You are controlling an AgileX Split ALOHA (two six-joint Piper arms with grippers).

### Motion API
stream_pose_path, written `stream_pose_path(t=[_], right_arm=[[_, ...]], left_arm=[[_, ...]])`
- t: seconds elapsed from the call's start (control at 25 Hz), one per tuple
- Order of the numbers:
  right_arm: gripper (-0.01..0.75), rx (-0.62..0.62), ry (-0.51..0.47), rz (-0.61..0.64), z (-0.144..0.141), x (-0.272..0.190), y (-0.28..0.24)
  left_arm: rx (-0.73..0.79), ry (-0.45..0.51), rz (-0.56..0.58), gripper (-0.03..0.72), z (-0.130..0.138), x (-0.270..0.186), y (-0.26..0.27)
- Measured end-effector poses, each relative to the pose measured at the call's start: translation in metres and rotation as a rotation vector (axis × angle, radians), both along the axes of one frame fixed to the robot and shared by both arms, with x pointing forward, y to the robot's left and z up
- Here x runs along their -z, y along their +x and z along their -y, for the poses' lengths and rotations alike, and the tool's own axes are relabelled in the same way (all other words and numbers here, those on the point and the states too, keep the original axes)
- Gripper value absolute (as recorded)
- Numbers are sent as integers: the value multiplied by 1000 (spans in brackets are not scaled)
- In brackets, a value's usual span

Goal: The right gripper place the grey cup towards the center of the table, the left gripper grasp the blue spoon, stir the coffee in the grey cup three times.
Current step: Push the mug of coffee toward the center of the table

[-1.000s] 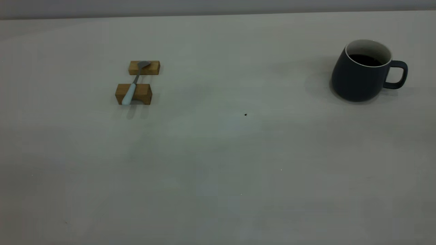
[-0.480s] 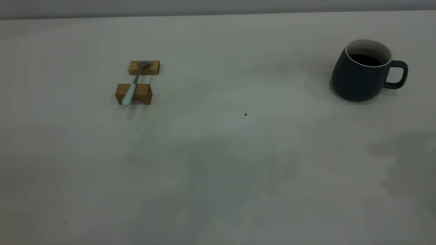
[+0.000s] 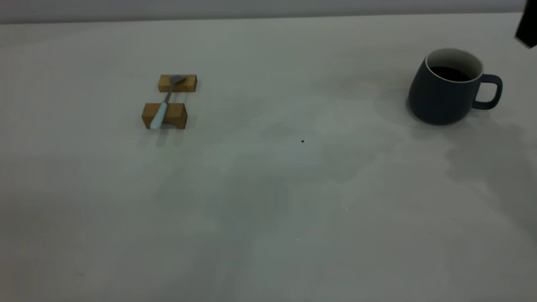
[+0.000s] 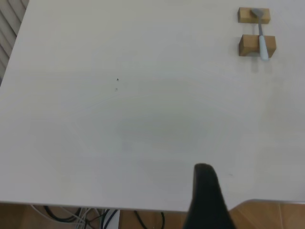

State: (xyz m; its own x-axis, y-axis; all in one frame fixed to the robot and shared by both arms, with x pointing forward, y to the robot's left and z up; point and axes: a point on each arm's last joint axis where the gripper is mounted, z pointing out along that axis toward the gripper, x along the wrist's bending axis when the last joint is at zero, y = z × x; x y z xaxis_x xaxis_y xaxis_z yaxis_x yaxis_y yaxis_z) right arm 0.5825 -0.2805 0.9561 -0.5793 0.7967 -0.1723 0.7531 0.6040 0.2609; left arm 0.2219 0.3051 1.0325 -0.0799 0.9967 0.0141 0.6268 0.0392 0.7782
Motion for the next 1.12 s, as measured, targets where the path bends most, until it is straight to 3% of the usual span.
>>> stream_pose_path(t=[0.44, 1.12], right_arm=[[662, -169, -204, -46, 10, 50, 57], [661, -251, -218, -106, 12, 99, 77]], left_arm=[[0, 0, 0, 583, 0, 0, 0], [0, 0, 0, 583, 0, 0, 0]])
